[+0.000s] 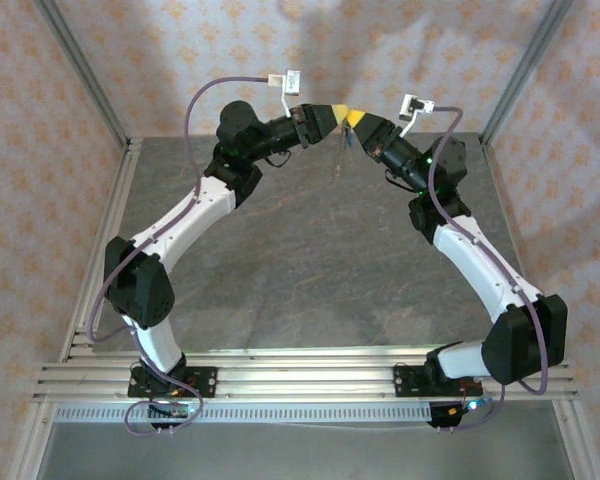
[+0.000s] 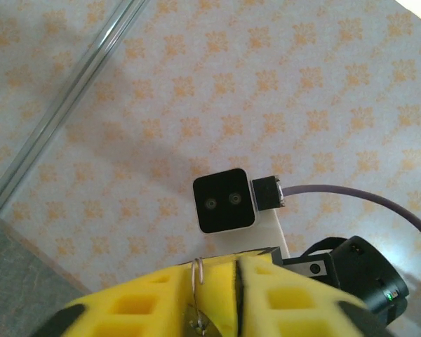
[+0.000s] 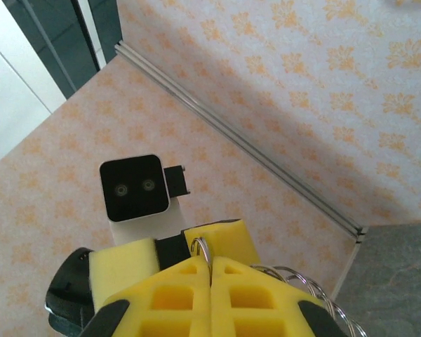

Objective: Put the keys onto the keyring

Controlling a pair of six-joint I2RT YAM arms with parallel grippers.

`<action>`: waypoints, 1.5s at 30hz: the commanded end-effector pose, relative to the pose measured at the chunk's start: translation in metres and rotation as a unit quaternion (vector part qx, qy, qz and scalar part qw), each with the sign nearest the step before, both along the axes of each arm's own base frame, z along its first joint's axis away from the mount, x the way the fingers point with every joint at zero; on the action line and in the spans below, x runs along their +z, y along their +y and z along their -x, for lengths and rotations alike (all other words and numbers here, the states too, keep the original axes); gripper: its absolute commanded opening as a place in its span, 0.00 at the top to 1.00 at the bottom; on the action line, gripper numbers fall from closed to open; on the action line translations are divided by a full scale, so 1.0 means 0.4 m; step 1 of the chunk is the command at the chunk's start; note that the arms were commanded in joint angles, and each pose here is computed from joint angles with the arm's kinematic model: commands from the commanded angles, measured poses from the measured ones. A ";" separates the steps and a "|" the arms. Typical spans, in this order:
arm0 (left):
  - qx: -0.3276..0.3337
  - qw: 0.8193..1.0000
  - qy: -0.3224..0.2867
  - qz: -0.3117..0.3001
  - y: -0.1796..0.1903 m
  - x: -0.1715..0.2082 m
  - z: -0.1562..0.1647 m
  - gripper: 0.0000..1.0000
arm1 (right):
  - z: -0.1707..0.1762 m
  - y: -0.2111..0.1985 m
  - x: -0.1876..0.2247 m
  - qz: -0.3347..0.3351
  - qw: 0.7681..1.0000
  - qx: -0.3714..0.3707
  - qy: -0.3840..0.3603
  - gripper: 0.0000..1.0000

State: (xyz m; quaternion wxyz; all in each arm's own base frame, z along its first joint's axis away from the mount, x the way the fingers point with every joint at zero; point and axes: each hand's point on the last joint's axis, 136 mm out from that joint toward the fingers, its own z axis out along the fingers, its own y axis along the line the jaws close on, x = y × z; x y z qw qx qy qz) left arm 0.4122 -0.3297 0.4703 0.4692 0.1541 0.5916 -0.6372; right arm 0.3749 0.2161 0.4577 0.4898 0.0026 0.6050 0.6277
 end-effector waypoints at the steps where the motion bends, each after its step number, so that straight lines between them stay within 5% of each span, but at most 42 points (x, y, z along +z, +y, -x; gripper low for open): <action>1: 0.018 0.999 -0.029 -0.003 0.052 0.063 0.026 0.65 | 0.024 0.001 0.050 0.037 0.998 0.027 -0.035 1.00; 10: 0.032 0.996 -0.037 -0.073 0.141 0.041 -0.018 0.54 | -0.002 -0.001 0.034 0.115 0.990 0.075 -0.026 1.00; 25: -0.064 0.980 -0.004 -0.186 0.125 -0.114 -0.107 0.53 | -0.115 0.025 -0.076 0.183 0.962 0.201 0.014 1.00; 34: -0.098 0.975 0.014 -0.199 0.113 -0.172 -0.148 0.58 | -0.100 0.030 -0.149 0.235 0.939 0.250 0.033 1.00; 45: -0.101 0.975 0.025 -0.194 0.110 -0.192 -0.165 0.59 | -0.120 0.032 -0.191 0.237 0.936 0.253 0.057 1.00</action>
